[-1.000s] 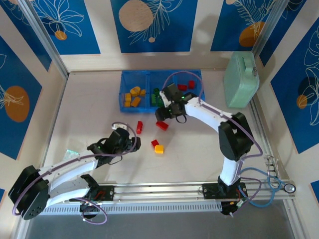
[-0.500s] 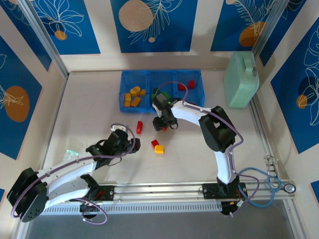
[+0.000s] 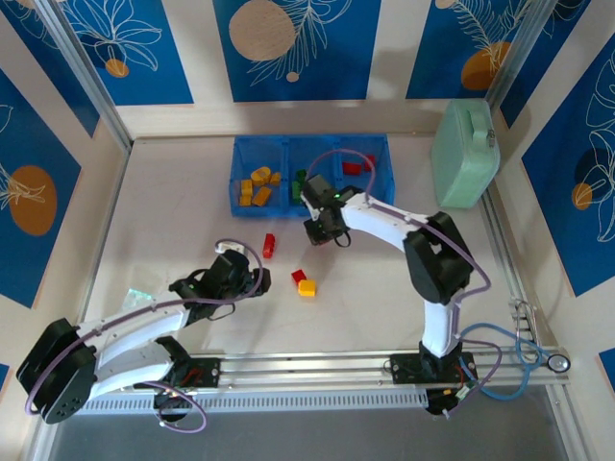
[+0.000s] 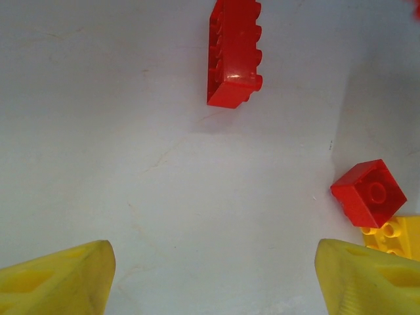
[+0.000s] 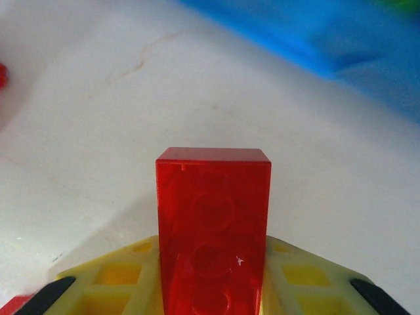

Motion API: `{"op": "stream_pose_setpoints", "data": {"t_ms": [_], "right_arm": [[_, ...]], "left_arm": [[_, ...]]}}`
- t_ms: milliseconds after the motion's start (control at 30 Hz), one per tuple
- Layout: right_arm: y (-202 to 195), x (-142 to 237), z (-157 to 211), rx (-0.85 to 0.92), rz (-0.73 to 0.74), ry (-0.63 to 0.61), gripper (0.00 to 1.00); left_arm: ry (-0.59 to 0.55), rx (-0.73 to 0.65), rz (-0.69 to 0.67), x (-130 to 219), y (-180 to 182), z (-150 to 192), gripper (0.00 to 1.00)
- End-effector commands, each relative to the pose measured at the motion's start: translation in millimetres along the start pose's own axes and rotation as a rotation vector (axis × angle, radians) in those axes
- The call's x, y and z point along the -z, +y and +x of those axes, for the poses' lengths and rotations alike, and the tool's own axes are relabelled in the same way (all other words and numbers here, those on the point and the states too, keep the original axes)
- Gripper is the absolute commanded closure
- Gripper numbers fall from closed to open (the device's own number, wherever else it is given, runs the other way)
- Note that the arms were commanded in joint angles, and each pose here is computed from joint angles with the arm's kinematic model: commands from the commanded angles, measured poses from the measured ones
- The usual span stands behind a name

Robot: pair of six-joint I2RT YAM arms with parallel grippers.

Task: Sort the legos into containers by color
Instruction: Pick up the lego from the center of the table, then place the lego in the container, then pick up the lego from the center of the table.

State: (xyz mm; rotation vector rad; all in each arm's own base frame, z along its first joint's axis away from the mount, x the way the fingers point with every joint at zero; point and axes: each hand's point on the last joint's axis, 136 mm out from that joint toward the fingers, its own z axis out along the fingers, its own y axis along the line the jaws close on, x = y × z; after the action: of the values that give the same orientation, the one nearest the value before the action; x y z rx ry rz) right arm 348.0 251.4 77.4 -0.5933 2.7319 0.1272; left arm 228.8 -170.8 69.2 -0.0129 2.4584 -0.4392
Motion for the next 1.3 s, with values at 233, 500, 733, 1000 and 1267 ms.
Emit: {"op": "stream_pose_setpoints", "data": {"t_ms": [233,500,733,1000,1267], "right_arm": [[-110,47,-18,-0.314,0.074,-0.132,0.69],[-156,26,-50,-0.379,0.121,-0.114,0.69],[-172,7,-74,-0.401,0.163,-0.096,0.63],[-165,25,-74,-0.401,0.192,-0.15,0.3],[-149,79,-52,-0.403,0.193,-0.282,0.29]], "left_arm": [[-0.01,-0.015,0.019,0,-10,-12,0.2],[0.002,-0.014,0.024,1,-11,-11,0.2],[-0.024,-0.016,0.002,15,-3,-14,0.2],[-0.055,-0.033,0.019,20,-10,-30,0.2],[-0.047,-0.059,0.044,11,-25,-67,0.19]]}}
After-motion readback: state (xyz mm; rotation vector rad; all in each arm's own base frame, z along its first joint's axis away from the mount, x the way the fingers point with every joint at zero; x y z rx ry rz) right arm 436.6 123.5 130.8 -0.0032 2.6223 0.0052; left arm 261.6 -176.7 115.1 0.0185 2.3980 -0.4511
